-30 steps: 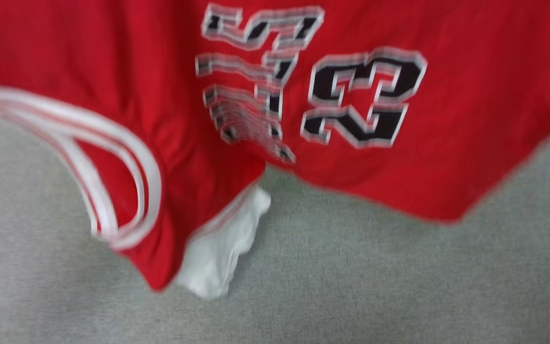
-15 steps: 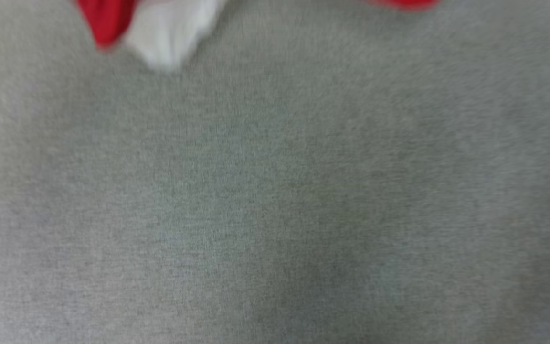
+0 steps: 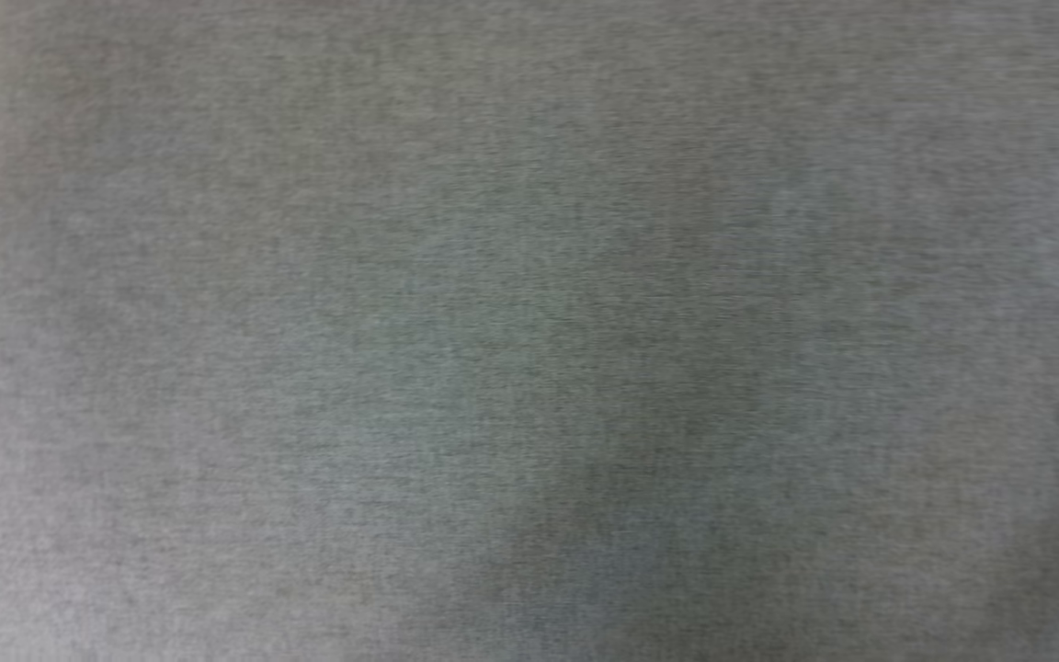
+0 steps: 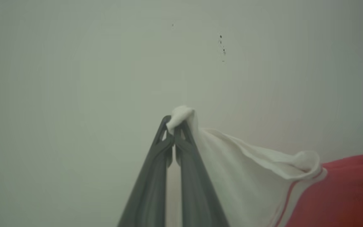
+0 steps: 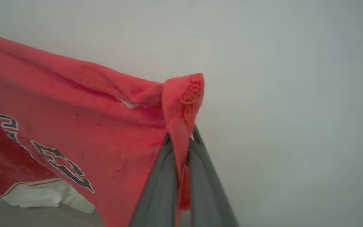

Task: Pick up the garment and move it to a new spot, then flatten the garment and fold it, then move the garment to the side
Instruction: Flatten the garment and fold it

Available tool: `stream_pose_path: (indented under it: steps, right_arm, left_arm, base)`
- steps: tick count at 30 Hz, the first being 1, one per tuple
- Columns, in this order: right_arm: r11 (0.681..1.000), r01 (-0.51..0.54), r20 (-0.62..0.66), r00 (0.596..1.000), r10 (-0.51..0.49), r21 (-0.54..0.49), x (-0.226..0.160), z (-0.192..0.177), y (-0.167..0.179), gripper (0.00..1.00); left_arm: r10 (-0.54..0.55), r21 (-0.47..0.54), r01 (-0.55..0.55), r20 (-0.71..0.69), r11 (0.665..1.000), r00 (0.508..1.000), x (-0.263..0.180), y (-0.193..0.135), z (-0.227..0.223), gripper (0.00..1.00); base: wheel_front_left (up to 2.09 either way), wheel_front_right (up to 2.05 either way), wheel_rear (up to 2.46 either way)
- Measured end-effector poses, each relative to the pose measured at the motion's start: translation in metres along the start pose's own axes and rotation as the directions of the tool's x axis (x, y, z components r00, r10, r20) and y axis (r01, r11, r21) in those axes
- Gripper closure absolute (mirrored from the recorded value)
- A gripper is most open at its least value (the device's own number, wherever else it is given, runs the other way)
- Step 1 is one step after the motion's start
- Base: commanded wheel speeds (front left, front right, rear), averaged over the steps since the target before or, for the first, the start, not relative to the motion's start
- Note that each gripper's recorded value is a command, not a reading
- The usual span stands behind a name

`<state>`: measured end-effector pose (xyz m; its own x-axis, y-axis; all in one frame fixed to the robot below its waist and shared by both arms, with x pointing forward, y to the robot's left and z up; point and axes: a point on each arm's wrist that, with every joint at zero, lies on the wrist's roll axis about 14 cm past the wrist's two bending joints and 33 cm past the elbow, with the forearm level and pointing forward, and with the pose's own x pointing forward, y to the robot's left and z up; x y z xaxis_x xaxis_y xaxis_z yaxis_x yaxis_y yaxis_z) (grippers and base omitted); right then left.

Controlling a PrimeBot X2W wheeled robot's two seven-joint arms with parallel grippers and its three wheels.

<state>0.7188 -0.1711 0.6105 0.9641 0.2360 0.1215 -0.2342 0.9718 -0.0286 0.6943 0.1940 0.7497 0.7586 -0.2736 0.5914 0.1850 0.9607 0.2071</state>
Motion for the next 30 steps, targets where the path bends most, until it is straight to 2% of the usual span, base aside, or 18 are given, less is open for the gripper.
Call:
stream_pose_path:
  steps: [5,12,15,21,26,30]
  right_arm:
    - [0.999,-0.034,-0.128,0.991,0.038,0.035,-0.012,-0.074,0.021,1.0]
    - [0.995,-0.05,-0.273,0.959,0.072,0.086,-0.058,-0.13,0.036,1.0]
    - [0.992,-0.057,-0.346,0.934,0.091,0.108,-0.088,-0.149,0.043,1.0]
    - [0.987,-0.092,-0.443,0.885,0.142,0.132,-0.146,-0.162,0.06,1.0]
    - [0.984,-0.112,-0.464,0.87,0.166,0.141,-0.186,-0.152,0.068,1.0]
    - [0.981,-0.142,-0.495,0.848,0.19,0.134,-0.219,-0.15,0.077,1.0]
  left_arm:
    - [-0.033,-0.077,0.02,-0.163,0.997,0.986,-0.045,-0.025,-0.067,1.0]
    - [-0.111,-0.168,0.049,-0.382,0.984,0.917,-0.134,-0.068,-0.116,1.0]
    - [-0.131,-0.209,0.04,-0.442,0.977,0.887,-0.174,-0.083,-0.116,1.0]
    - [-0.118,-0.233,-0.027,-0.583,0.972,0.804,-0.268,-0.094,-0.104,1.0]
    - [-0.165,-0.246,-0.026,-0.72,0.969,0.675,-0.35,-0.107,-0.083,1.0]
    - [-0.163,-0.236,-0.038,-0.771,0.971,0.615,-0.388,-0.107,-0.055,1.0]
  base:
    - [0.0,0.0,0.0]
    - [0.0,0.0,0.0]
    - [0.0,0.0,0.0]
    - [0.0,0.0,0.0]
    - [0.0,0.0,0.0]
    - [0.0,0.0,0.0]
